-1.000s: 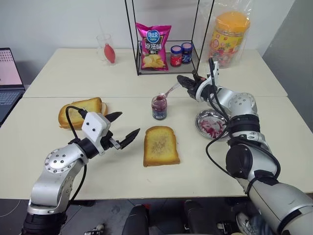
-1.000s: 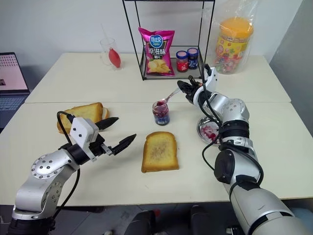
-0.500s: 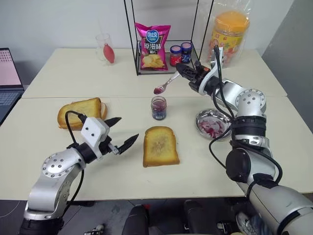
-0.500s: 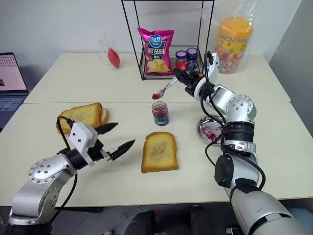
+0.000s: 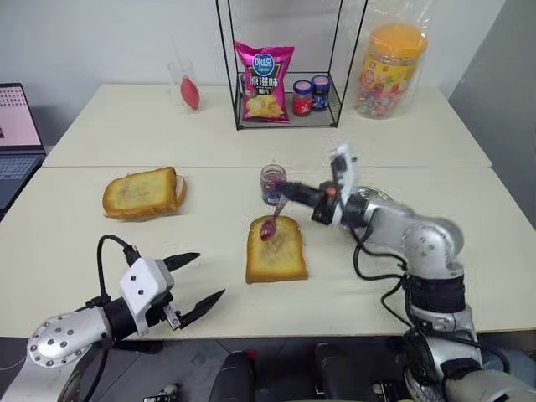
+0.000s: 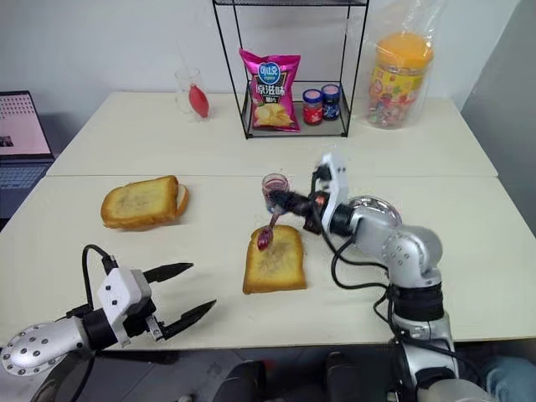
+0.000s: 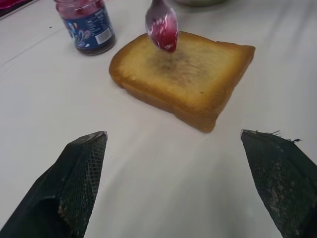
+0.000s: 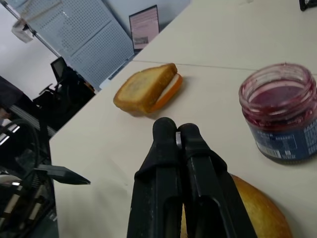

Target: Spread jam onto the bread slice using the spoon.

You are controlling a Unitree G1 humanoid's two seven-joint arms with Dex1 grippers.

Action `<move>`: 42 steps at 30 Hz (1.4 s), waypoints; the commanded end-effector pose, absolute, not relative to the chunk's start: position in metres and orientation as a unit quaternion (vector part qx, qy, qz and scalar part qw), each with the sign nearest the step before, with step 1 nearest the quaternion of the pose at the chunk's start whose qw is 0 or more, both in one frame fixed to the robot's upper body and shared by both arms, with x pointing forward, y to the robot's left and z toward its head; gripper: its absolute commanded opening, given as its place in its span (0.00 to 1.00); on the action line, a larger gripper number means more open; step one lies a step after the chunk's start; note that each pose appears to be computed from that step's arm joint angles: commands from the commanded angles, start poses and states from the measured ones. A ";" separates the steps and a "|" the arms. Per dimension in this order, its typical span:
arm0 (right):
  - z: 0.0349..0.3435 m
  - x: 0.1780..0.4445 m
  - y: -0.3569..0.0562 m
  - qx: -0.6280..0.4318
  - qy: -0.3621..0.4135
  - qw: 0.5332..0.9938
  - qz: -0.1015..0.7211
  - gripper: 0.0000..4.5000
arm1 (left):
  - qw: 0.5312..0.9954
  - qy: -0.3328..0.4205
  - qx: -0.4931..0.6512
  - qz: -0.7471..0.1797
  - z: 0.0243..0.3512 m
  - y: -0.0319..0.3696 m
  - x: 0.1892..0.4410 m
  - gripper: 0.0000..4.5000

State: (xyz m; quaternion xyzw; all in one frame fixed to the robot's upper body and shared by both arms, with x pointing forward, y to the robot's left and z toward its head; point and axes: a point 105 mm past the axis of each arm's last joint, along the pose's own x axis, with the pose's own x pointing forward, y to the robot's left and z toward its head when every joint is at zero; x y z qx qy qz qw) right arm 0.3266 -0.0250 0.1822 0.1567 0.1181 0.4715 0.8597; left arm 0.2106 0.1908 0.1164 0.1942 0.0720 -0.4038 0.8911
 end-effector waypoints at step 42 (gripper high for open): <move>0.177 0.339 -0.026 0.319 0.147 0.842 0.410 0.01 | 0.902 0.023 0.183 -0.391 0.128 0.182 0.228 1.00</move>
